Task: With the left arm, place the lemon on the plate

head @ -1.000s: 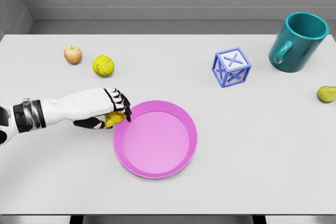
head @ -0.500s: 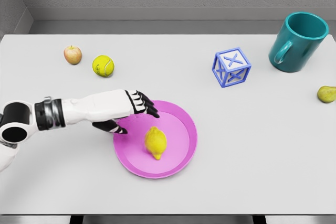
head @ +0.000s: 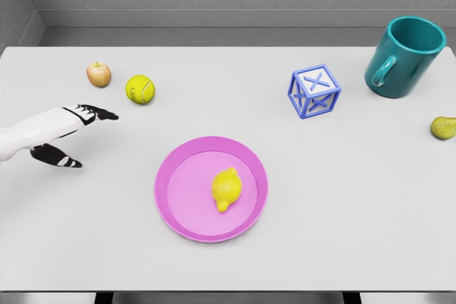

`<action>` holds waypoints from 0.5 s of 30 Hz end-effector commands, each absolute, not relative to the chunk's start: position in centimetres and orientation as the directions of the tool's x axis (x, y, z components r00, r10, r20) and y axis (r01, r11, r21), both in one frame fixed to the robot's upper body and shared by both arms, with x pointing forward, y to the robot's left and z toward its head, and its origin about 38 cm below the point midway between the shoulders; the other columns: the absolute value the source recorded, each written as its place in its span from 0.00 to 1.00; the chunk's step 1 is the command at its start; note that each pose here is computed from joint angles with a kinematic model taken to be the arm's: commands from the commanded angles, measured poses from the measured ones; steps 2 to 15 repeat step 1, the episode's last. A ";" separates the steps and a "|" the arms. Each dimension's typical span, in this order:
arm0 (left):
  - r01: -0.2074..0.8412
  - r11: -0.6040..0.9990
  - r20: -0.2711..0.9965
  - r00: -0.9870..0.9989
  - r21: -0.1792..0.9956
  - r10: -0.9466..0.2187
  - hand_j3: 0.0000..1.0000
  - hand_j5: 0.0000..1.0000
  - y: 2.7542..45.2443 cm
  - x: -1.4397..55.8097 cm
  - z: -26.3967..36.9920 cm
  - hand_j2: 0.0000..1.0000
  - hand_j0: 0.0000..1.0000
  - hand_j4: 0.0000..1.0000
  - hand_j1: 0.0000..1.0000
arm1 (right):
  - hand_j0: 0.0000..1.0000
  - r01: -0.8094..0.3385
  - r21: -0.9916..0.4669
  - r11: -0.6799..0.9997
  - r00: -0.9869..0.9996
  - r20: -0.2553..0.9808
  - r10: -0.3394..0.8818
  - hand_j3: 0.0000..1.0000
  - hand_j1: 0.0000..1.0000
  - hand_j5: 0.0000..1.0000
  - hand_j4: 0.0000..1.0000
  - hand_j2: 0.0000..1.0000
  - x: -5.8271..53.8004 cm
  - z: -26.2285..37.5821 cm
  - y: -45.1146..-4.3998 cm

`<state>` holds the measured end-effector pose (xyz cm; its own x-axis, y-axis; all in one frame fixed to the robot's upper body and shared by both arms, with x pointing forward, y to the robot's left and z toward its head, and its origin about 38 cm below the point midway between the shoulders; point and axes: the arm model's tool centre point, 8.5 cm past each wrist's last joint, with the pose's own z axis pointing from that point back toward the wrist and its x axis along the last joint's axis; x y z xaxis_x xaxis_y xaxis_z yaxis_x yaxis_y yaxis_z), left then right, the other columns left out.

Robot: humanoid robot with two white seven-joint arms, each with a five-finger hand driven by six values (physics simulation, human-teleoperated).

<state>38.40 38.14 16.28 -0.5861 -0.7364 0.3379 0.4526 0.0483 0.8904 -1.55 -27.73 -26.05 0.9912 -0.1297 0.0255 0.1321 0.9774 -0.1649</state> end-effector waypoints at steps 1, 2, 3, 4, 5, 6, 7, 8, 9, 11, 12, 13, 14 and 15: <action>0.456 0.067 0.349 -0.569 0.887 -0.744 1.00 1.00 38.7 38.5 16.3 1.00 1.00 1.00 1.00 | 1.00 0.132 -0.165 0.977 0.991 0.025 -0.130 1.00 1.00 1.00 1.00 1.00 -1.6 -26.1 -27.7; 0.456 0.067 0.349 -0.569 0.887 -0.744 1.00 1.00 38.7 38.5 16.3 1.00 1.00 1.00 1.00 | 1.00 0.132 -0.165 0.977 0.991 0.025 -0.130 1.00 1.00 1.00 1.00 1.00 -1.6 -26.1 -27.7; 0.456 0.067 0.349 -0.569 0.887 -0.744 1.00 1.00 38.7 38.5 16.3 1.00 1.00 1.00 1.00 | 1.00 0.132 -0.165 0.977 0.991 0.025 -0.130 1.00 1.00 1.00 1.00 1.00 -1.6 -26.1 -27.7; 0.456 0.067 0.349 -0.569 0.887 -0.744 1.00 1.00 38.7 38.5 16.3 1.00 1.00 1.00 1.00 | 1.00 0.132 -0.165 0.977 0.991 0.025 -0.130 1.00 1.00 1.00 1.00 1.00 -1.6 -26.1 -27.7; 0.456 0.067 0.349 -0.569 0.887 -0.744 1.00 1.00 38.7 38.5 16.3 1.00 1.00 1.00 1.00 | 1.00 0.132 -0.165 0.977 0.991 0.025 -0.130 1.00 1.00 1.00 1.00 1.00 -1.6 -26.1 -27.7; 0.456 0.067 0.349 -0.569 0.887 -0.744 1.00 1.00 38.7 38.5 16.3 1.00 1.00 1.00 1.00 | 1.00 0.132 -0.165 0.977 0.991 0.025 -0.130 1.00 1.00 1.00 1.00 1.00 -1.6 -26.1 -27.7; 0.456 0.067 0.349 -0.569 0.887 -0.744 1.00 1.00 38.7 38.5 16.3 1.00 1.00 1.00 1.00 | 1.00 0.132 -0.165 0.977 0.991 0.025 -0.130 1.00 1.00 1.00 1.00 1.00 -1.6 -26.1 -27.7; 0.456 0.067 0.349 -0.569 0.887 -0.744 1.00 1.00 38.7 38.5 16.3 1.00 1.00 1.00 1.00 | 1.00 0.132 -0.165 0.977 0.991 0.025 -0.130 1.00 1.00 1.00 1.00 1.00 -1.6 -26.1 -27.7; 0.456 0.067 0.349 -0.569 0.887 -0.744 1.00 1.00 38.7 38.5 16.3 1.00 1.00 1.00 1.00 | 1.00 0.132 -0.165 0.977 0.991 0.025 -0.130 1.00 1.00 1.00 1.00 1.00 -1.6 -26.1 -27.7; 0.456 0.067 0.349 -0.569 0.887 -0.744 1.00 1.00 38.7 38.5 16.3 1.00 1.00 1.00 1.00 | 1.00 0.132 -0.165 0.977 0.991 0.025 -0.130 1.00 1.00 1.00 1.00 1.00 -1.6 -26.1 -27.7; 0.456 0.067 0.349 -0.569 0.887 -0.744 1.00 1.00 38.7 38.5 16.3 1.00 1.00 1.00 1.00 | 1.00 0.132 -0.165 0.977 0.991 0.025 -0.130 1.00 1.00 1.00 1.00 1.00 -1.6 -26.1 -27.7; 0.456 0.067 0.349 -0.569 0.887 -0.744 1.00 1.00 38.7 38.5 16.3 1.00 1.00 1.00 1.00 | 1.00 0.132 -0.165 0.977 0.991 0.025 -0.130 1.00 1.00 1.00 1.00 1.00 -1.6 -26.1 -27.7; 0.456 0.067 0.349 -0.569 0.887 -0.744 1.00 1.00 38.7 38.5 16.3 1.00 1.00 1.00 1.00 | 1.00 0.132 -0.165 0.977 0.991 0.025 -0.130 1.00 1.00 1.00 1.00 1.00 -1.6 -26.1 -27.7; 0.456 0.067 0.349 -0.569 0.887 -0.744 1.00 1.00 38.7 38.5 16.3 1.00 1.00 1.00 1.00 | 1.00 0.132 -0.165 0.977 0.991 0.025 -0.130 1.00 1.00 1.00 1.00 1.00 -1.6 -26.1 -27.7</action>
